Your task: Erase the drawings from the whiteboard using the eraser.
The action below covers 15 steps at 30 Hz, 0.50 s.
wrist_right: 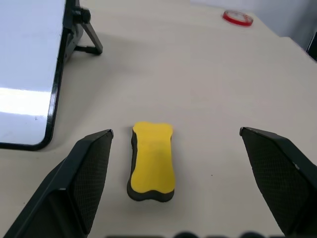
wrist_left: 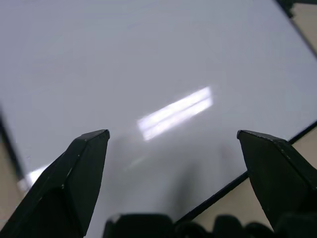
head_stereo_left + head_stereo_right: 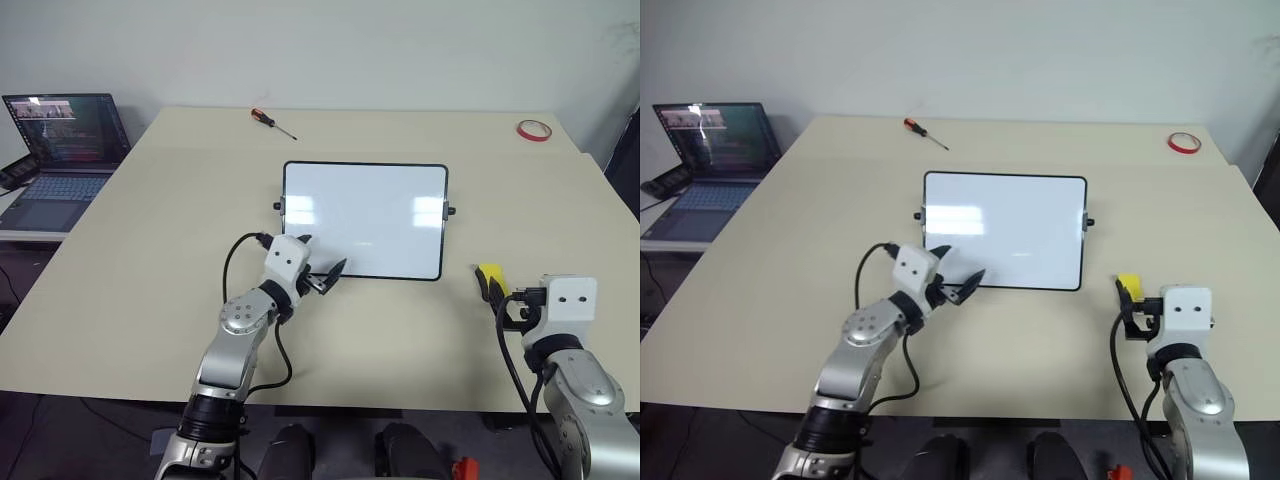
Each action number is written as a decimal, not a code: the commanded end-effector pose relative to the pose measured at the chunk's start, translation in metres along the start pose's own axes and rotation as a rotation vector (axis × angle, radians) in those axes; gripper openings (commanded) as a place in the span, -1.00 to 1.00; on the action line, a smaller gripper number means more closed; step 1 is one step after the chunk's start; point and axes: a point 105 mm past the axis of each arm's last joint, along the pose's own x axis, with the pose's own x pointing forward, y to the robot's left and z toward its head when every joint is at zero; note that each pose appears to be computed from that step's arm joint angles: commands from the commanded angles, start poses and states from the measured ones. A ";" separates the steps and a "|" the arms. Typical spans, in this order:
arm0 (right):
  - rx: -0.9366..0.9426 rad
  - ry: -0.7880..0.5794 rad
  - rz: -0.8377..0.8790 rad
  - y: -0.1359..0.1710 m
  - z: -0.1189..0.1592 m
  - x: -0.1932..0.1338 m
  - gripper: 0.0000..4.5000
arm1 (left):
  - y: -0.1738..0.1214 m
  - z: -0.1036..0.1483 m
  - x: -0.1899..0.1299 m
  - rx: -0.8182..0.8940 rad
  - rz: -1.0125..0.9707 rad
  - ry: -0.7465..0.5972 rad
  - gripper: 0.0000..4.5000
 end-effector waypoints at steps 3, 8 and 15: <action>0.012 -0.059 -0.035 -0.007 0.004 -0.012 1.00 | 0.007 -0.002 -0.022 0.008 0.124 -0.023 1.00; 0.020 -0.047 -0.039 -0.006 -0.002 -0.019 1.00 | 0.002 -0.009 -0.035 0.002 0.214 -0.011 1.00; 0.026 -0.022 0.004 0.013 -0.006 -0.031 1.00 | -0.004 -0.010 -0.037 -0.010 0.222 -0.006 1.00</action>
